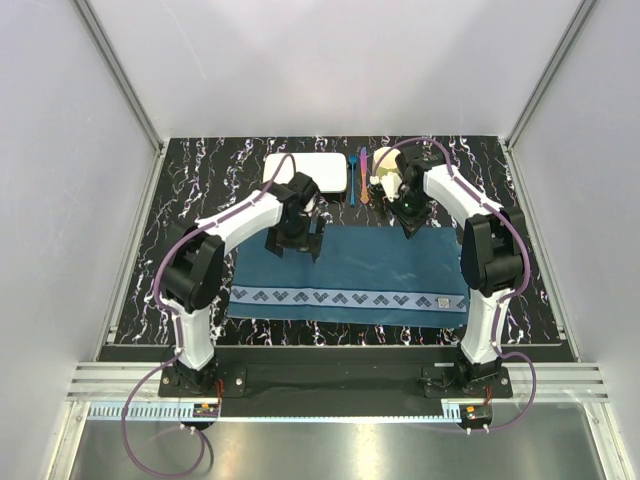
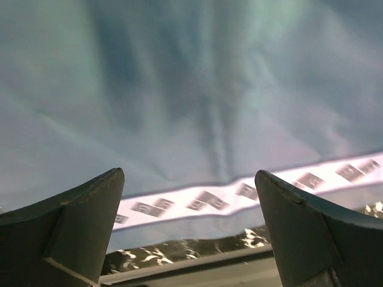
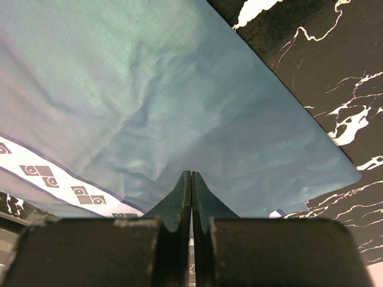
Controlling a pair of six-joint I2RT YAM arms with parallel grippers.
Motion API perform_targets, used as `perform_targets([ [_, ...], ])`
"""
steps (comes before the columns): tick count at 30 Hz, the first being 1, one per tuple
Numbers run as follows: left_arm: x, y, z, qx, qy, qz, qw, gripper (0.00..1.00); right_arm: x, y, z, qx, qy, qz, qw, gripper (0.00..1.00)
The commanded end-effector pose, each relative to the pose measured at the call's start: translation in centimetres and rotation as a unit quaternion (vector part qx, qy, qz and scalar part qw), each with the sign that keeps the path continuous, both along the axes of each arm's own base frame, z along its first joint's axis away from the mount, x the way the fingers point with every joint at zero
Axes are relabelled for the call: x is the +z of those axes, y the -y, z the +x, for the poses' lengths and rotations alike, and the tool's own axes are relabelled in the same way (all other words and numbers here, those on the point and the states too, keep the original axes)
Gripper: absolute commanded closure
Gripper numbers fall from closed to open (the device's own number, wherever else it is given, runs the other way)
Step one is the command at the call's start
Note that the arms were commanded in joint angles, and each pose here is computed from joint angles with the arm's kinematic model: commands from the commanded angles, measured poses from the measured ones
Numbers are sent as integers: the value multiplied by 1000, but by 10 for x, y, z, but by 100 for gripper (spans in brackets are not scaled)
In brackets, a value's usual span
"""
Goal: Set the dinner table for one person
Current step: Flatten out the napkin at the center of the board.
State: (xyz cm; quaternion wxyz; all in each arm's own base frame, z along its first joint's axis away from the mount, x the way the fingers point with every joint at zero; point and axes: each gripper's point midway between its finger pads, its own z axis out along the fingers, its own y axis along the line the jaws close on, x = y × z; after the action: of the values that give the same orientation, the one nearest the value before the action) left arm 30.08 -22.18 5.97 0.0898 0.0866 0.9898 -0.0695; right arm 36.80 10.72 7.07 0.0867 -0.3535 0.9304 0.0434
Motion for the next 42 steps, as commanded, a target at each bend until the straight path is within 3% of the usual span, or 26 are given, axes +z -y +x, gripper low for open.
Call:
perform_targets([
  [1, 9, -20, 41, 16, 50, 25, 998, 1, 22, -12, 12, -6, 32, 29, 999, 100],
  [8, 23, -41, 92, 38, 142, 48, 988, 1, 29, -11, 10, -10, 42, 30, 999, 100],
  [20, 5, -50, 158, 71, 197, 53, 976, 1, 36, -10, 12, -12, 54, 31, 998, 100],
  [33, -27, -56, 166, 80, 171, 52, 981, 1, 37, -8, 8, -13, 55, 29, 998, 100],
  [42, -34, -62, 143, 71, 147, 52, 985, 2, 38, -7, 8, -14, 58, 27, 998, 100],
])
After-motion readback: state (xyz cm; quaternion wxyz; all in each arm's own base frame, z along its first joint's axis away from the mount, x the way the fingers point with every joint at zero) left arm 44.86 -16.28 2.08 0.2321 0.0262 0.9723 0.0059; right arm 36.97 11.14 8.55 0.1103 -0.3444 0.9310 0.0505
